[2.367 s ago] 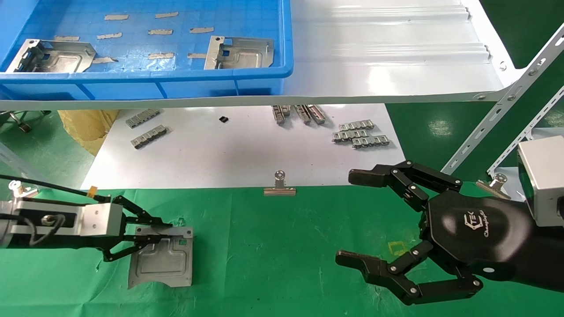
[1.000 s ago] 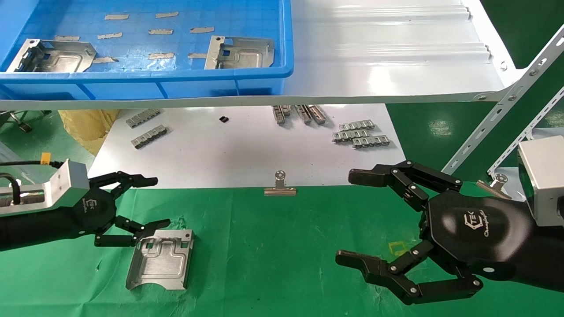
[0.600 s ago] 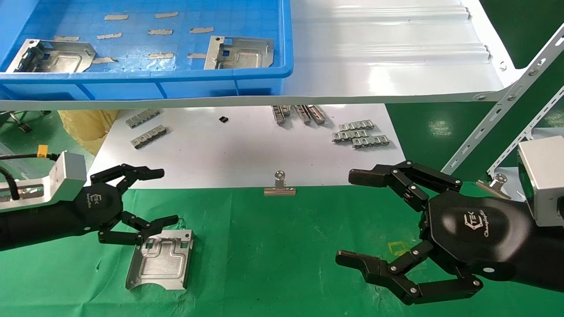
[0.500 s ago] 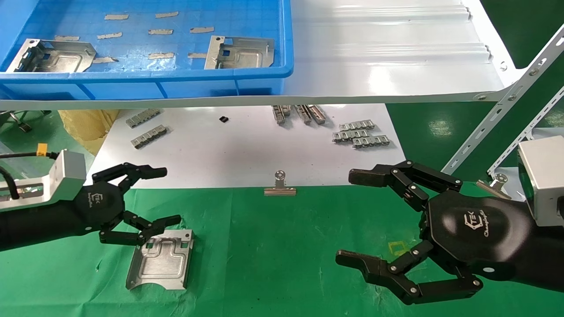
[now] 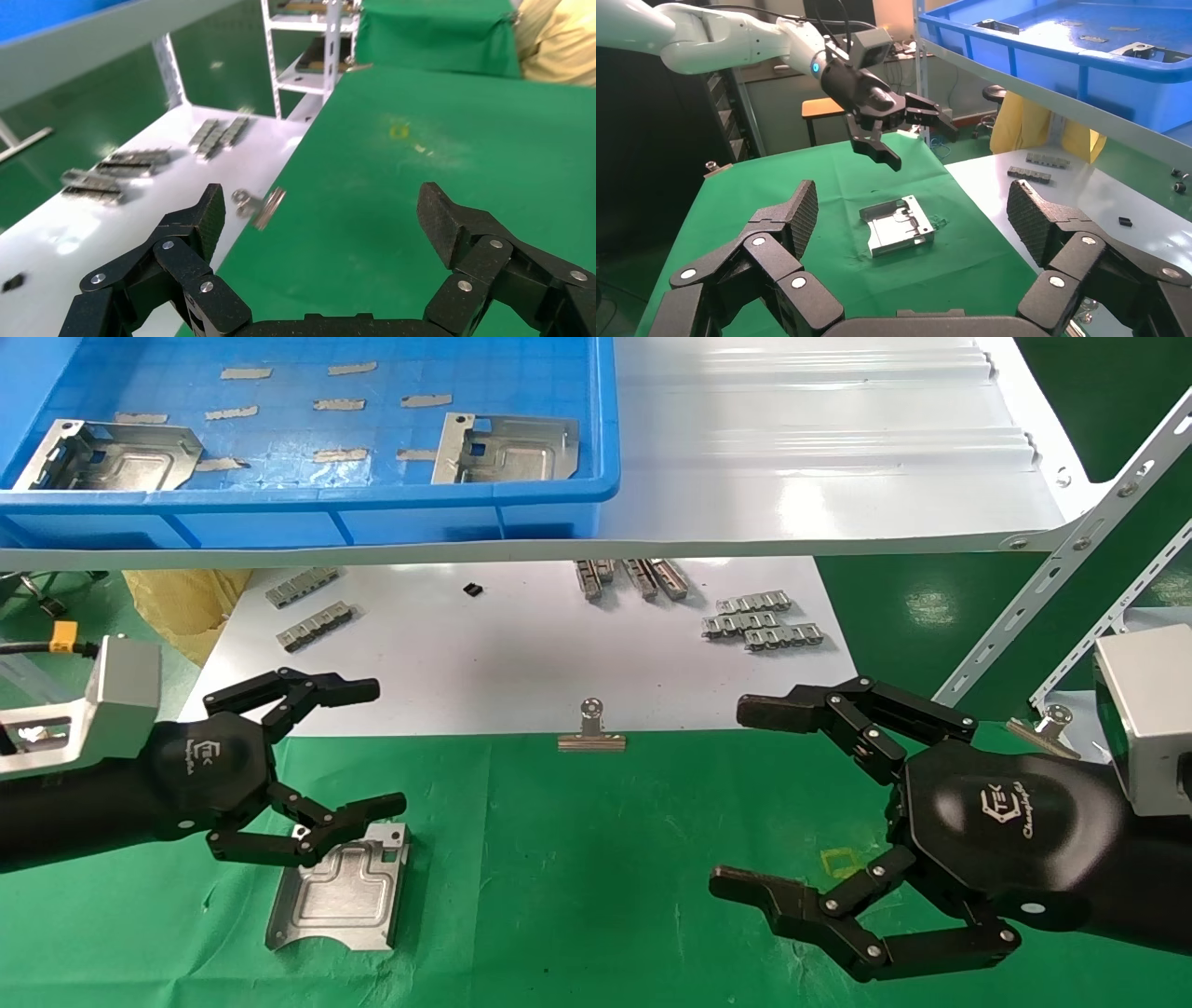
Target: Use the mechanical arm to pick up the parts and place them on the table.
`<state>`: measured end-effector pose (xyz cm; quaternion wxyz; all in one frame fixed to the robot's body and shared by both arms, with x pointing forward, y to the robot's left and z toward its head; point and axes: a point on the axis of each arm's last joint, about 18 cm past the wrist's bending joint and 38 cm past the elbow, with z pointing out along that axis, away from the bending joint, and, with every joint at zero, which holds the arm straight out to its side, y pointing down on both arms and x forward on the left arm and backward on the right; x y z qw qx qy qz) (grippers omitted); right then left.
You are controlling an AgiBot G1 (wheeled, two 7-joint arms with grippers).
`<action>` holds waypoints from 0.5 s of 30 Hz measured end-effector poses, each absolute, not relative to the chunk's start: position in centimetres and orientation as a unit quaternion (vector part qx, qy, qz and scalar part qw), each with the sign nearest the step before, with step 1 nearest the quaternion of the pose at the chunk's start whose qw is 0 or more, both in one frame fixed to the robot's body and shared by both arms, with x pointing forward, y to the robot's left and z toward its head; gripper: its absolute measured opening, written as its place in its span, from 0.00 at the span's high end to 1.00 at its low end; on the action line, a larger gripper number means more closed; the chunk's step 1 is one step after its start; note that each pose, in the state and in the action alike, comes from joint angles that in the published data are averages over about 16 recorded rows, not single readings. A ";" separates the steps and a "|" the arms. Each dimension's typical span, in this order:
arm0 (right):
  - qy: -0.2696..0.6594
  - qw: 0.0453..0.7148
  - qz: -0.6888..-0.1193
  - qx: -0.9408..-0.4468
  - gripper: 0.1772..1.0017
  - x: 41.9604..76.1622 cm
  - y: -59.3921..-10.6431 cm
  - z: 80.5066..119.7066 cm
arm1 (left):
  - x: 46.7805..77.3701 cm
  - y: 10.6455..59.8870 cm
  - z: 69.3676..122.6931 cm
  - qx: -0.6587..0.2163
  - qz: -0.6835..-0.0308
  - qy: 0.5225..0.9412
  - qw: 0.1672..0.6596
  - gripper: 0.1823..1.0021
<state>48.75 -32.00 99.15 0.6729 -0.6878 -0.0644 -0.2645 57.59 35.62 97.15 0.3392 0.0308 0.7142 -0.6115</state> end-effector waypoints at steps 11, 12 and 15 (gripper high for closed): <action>-0.064 0.673 -0.265 -0.688 0.00 48.7 -32.0 99.1 | 54.5 33.7 98.2 0.055 -0.636 0.705 0.310 0.00; -0.064 0.673 -0.265 -0.688 0.00 48.7 -32.0 99.1 | 54.2 33.5 98.3 0.058 -0.638 0.704 0.307 0.00; -0.064 0.673 -0.265 -0.688 0.00 48.7 -32.0 99.1 | 53.2 32.9 98.5 0.065 -0.643 0.703 0.298 0.00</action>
